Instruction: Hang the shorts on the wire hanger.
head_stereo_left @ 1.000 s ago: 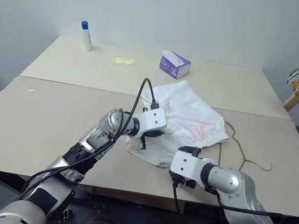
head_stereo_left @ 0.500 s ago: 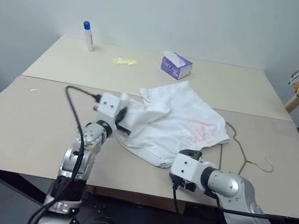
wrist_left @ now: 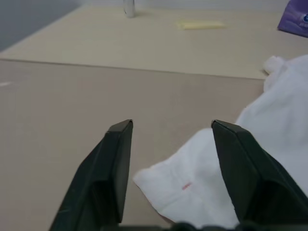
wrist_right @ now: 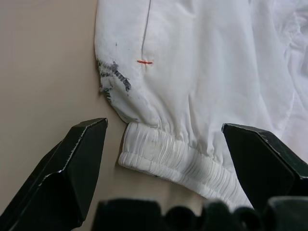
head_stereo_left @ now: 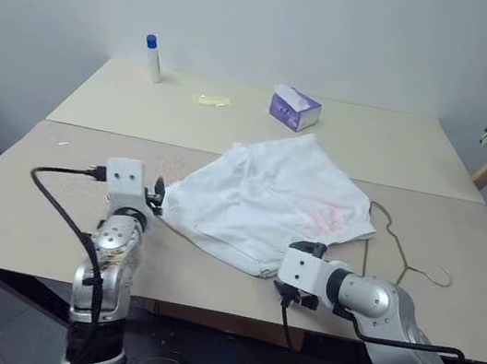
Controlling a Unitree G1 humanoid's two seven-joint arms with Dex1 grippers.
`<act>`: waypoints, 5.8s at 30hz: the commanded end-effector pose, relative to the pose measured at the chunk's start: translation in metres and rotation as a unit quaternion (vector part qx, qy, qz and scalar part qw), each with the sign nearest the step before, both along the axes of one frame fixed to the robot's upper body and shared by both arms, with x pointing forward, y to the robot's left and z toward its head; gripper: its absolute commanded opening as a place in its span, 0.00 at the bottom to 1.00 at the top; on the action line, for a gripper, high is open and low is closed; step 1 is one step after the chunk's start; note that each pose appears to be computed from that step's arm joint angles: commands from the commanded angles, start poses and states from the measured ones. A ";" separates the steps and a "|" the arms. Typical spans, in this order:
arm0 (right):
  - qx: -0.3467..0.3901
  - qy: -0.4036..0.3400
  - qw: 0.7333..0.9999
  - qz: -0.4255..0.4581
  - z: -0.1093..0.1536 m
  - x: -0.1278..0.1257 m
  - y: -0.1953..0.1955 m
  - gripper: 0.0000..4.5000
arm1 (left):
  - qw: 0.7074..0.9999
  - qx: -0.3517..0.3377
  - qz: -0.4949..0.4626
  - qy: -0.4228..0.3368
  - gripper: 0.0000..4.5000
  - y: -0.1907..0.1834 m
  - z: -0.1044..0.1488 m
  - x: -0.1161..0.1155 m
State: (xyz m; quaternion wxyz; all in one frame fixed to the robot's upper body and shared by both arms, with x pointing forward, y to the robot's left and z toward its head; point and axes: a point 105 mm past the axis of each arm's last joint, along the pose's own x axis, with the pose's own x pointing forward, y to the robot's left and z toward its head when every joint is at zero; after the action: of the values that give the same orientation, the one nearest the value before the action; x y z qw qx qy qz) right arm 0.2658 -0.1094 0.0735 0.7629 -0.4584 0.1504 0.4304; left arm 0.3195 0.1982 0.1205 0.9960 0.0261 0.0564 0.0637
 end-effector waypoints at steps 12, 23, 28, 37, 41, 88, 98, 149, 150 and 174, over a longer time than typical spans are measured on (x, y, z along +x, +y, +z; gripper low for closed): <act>0.015 -0.019 0.999 0.022 0.013 0.008 0.002 1.00 | 0.781 0.421 -0.461 0.010 0.90 0.030 0.012 -0.025; 0.022 -0.026 0.998 0.061 0.031 -0.005 -0.004 1.00 | 0.628 0.600 -0.494 0.043 0.90 0.023 -0.040 0.037; 0.022 -0.032 0.998 0.057 0.035 -0.007 -0.003 1.00 | 0.605 0.619 -0.499 0.044 0.86 0.010 -0.054 0.054; 0.020 -0.032 0.998 0.046 0.034 -0.010 -0.003 1.00 | 0.595 0.635 -0.492 0.037 0.28 0.001 -0.052 0.069; 0.013 -0.033 0.998 0.046 0.031 -0.008 -0.002 1.00 | 0.599 0.633 -0.489 0.035 0.00 0.003 -0.047 0.071; -0.082 -0.052 0.993 0.066 0.029 0.021 -0.047 1.00 | 0.645 0.501 -0.555 0.157 0.00 0.005 -0.045 -0.085; -0.055 -0.065 0.995 0.056 -0.001 0.021 -0.004 0.86 | 0.649 0.493 -0.560 0.149 0.00 0.001 -0.045 -0.085; 0.086 -0.053 0.989 -0.107 0.046 0.014 -0.089 0.99 | 0.804 0.078 -0.589 -0.023 1.00 -0.008 0.081 -0.054; 0.099 -0.053 0.985 -0.128 0.050 0.013 -0.093 0.99 | 0.805 0.062 -0.590 -0.024 1.00 -0.014 0.082 -0.052; 0.162 0.084 0.799 -0.572 -0.014 -0.010 -0.150 0.52 | 0.701 0.030 -0.710 -0.049 1.00 -0.090 0.072 -0.033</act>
State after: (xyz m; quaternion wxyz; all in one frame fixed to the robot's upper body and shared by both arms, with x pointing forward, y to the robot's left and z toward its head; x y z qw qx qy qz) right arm 0.2541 -0.2562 0.0567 0.9173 -0.1137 0.3812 -0.0187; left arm 0.2867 0.1108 0.1833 0.7522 0.0718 -0.0090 -0.6550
